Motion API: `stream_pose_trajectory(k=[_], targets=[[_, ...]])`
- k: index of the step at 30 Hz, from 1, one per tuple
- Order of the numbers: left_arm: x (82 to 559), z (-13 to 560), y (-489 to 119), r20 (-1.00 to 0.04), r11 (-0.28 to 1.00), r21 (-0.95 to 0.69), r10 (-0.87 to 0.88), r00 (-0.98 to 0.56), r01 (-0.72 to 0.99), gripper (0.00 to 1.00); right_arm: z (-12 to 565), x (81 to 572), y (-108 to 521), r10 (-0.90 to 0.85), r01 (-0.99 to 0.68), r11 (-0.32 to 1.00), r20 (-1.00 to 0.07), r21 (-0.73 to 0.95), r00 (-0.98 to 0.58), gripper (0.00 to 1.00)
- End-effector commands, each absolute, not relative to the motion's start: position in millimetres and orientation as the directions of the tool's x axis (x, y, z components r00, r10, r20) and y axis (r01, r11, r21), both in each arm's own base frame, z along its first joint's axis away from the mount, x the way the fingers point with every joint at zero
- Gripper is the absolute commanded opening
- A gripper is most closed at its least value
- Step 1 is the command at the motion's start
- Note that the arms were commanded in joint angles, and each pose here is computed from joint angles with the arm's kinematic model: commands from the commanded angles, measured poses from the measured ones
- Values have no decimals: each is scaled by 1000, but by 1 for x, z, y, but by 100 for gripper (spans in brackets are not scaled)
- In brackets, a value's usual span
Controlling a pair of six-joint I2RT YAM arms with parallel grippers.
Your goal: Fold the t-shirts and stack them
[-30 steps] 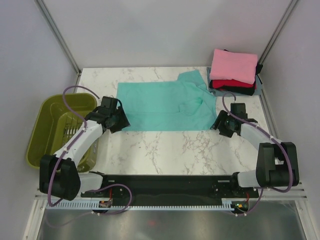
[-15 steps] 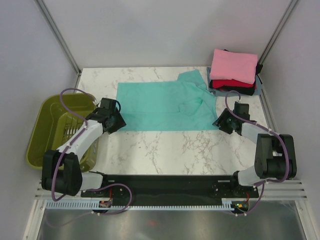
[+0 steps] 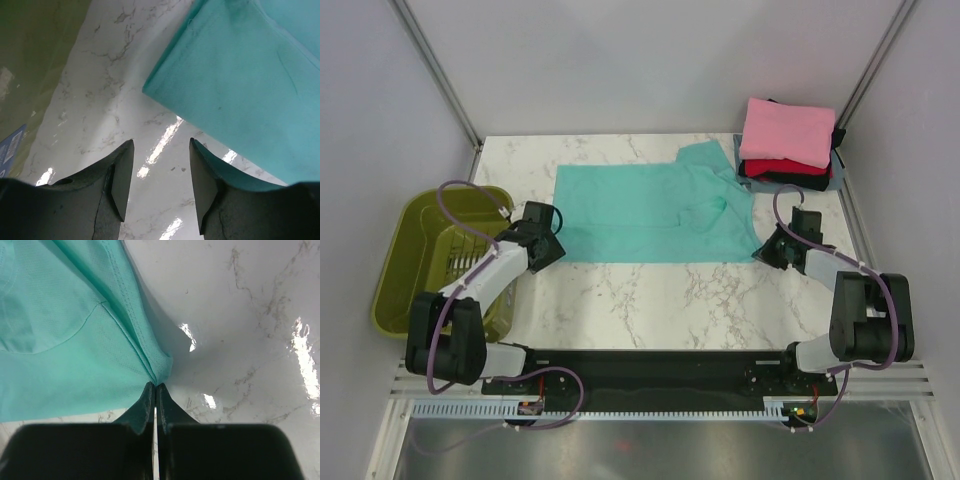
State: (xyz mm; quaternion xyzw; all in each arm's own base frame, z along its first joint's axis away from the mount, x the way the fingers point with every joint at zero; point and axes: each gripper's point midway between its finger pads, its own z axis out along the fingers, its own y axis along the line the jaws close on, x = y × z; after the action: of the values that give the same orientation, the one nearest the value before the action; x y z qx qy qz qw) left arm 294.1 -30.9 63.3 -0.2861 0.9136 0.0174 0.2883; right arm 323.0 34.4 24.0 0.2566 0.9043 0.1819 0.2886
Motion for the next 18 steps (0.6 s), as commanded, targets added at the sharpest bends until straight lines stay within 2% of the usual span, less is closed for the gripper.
stream_pose_trajectory(k=[1, 12, 18], targets=[[300, 54, -16, -576, 783, -105, -550, -605, -613, 56, 30, 324, 34, 562, 339, 805, -444, 486, -698, 0], [328, 33, -17, -589, 759, -103, -567, -576, -642, 57, 30, 322, 39, 549, 314, 806, -435, 501, -714, 0], [333, 18, -23, -545, 779, -63, -551, -632, -624, 55, 32, 325, 41, 553, 310, 799, -428, 515, -715, 0]])
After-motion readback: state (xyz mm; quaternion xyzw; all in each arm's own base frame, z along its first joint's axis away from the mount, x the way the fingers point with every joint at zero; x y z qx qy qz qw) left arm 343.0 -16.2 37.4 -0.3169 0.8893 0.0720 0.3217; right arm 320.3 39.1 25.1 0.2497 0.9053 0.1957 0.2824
